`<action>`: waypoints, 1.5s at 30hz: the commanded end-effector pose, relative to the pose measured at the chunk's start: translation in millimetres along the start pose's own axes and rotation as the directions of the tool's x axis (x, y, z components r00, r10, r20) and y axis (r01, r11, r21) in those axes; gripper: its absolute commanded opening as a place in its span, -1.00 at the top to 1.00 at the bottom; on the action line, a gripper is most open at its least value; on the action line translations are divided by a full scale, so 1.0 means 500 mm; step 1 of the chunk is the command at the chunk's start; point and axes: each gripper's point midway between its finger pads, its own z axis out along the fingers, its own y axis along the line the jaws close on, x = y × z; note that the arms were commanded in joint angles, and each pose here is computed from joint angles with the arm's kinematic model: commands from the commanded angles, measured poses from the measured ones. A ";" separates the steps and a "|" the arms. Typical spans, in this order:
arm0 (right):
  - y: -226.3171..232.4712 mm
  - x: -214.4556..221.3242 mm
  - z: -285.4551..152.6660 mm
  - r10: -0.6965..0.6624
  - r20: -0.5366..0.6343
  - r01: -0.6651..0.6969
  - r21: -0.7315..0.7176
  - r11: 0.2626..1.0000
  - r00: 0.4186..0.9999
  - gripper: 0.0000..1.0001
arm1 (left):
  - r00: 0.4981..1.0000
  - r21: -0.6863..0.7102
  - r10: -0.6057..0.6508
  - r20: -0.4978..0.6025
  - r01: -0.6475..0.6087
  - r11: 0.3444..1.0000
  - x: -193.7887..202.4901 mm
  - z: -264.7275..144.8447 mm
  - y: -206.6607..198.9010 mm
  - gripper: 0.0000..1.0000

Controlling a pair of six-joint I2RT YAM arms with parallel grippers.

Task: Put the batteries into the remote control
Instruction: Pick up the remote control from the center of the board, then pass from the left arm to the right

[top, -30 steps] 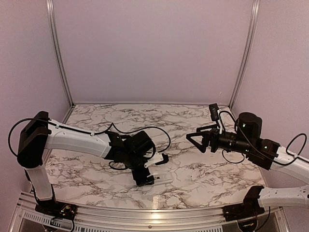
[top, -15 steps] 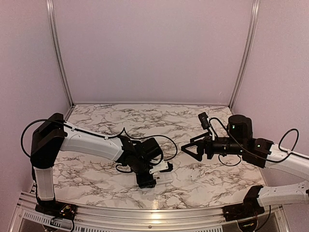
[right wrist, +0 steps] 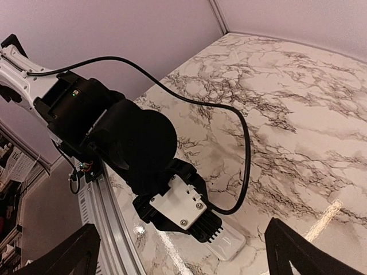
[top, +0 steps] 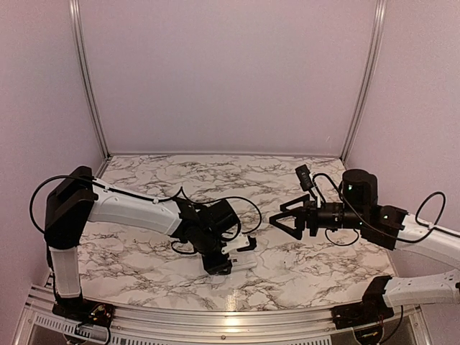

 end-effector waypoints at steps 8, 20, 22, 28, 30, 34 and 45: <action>0.084 -0.116 -0.029 -0.120 0.162 0.143 -0.137 0.980 0.979 -0.94 | 0.831 0.050 -0.090 0.549 0.075 0.996 -0.173 -0.318 0.031 0.24; 0.240 -0.213 -0.051 -0.224 0.285 0.333 -0.427 0.840 0.932 -0.75 | 0.579 0.149 -0.085 0.811 -0.064 0.987 -0.228 -0.535 -0.040 0.23; 0.251 -0.212 -0.036 -0.235 0.268 0.337 -0.446 0.829 0.934 -0.75 | 0.551 0.171 -0.103 0.828 -0.073 0.983 -0.231 -0.555 -0.048 0.23; 0.268 -0.215 -0.004 -0.238 0.261 0.338 -0.471 0.815 0.936 -0.73 | 0.513 0.206 -0.123 0.849 -0.108 0.973 -0.229 -0.583 -0.068 0.23; 0.271 -0.218 0.000 -0.232 0.264 0.336 -0.477 0.812 0.936 -0.72 | 0.501 0.212 -0.129 0.856 -0.112 0.971 -0.227 -0.590 -0.072 0.23; 0.272 -0.225 0.010 -0.212 0.267 0.321 -0.488 0.811 0.940 -0.71 | 0.476 0.212 -0.134 0.869 -0.114 0.971 -0.227 -0.601 -0.074 0.24; 0.294 -0.226 0.032 -0.184 0.258 0.299 -0.543 0.785 0.949 -0.50 | 0.481 0.257 -0.166 0.861 -0.131 0.957 -0.233 -0.589 -0.081 0.25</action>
